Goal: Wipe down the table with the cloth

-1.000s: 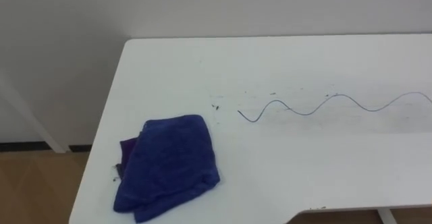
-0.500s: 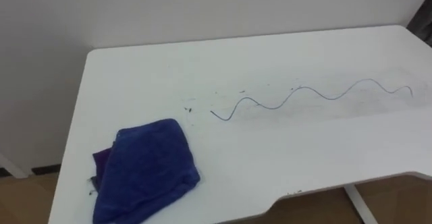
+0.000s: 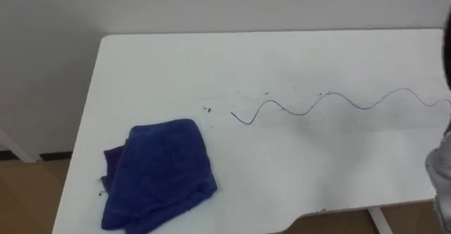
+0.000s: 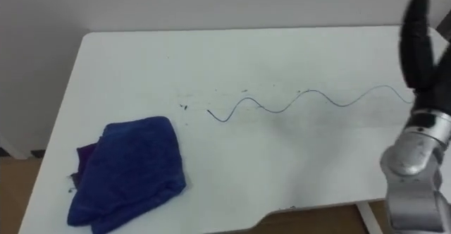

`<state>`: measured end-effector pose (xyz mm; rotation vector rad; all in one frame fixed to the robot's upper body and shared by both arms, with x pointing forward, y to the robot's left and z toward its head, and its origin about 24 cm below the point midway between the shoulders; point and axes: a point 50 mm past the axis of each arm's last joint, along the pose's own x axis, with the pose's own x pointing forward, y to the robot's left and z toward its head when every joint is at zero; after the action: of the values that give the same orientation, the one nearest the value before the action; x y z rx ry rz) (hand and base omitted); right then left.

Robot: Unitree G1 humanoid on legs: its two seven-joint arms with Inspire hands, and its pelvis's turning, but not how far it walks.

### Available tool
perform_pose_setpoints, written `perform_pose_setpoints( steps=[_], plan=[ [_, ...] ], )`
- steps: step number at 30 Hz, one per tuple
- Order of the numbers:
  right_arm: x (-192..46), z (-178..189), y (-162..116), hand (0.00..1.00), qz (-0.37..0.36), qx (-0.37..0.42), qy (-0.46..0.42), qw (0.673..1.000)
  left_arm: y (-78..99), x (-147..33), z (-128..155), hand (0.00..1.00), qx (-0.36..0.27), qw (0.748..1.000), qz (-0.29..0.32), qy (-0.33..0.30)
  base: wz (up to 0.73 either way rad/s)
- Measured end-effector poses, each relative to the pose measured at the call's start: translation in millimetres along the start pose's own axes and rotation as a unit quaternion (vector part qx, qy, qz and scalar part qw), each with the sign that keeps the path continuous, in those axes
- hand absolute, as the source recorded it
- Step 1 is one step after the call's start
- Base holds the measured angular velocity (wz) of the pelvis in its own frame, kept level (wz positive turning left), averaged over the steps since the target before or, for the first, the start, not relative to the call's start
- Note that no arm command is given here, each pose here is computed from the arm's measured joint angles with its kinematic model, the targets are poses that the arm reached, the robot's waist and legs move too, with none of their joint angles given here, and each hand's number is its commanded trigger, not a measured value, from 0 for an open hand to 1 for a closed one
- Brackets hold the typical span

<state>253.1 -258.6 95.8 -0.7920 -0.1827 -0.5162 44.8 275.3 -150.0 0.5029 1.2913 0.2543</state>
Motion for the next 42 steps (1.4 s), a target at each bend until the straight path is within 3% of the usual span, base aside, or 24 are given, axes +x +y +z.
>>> perform_pose_setpoints(
  steps=[8, 16, 23, 31, 42],
  plan=[
    [-17, 53, 40, 0.00, 0.111, -0.038, -0.141, 0.983, -6.2, 0.3, 13, 0.00, 0.018, 0.999, -0.008, -0.030, 0.00],
    [-55, 94, 75, 0.00, 0.218, -0.071, -0.271, 0.935, -15.9, 0.0, 32, 0.00, 0.049, 0.996, -0.034, -0.072, 0.15],
    [-79, 93, 98, 0.00, 0.309, -0.103, -0.291, 0.899, -18.2, 0.2, 30, 0.00, 0.063, 0.995, -0.041, -0.068, 0.02],
    [-105, 61, 115, 0.00, 0.367, -0.186, -0.275, 0.869, -17.7, 0.5, 34, 0.00, 0.060, 0.994, -0.039, -0.077, 0.04],
    [-123, 43, 117, 0.00, 0.394, -0.213, -0.267, 0.853, -16.8, 0.4, 35, 0.00, 0.063, 0.994, -0.035, -0.082, 0.01]
  ],
)
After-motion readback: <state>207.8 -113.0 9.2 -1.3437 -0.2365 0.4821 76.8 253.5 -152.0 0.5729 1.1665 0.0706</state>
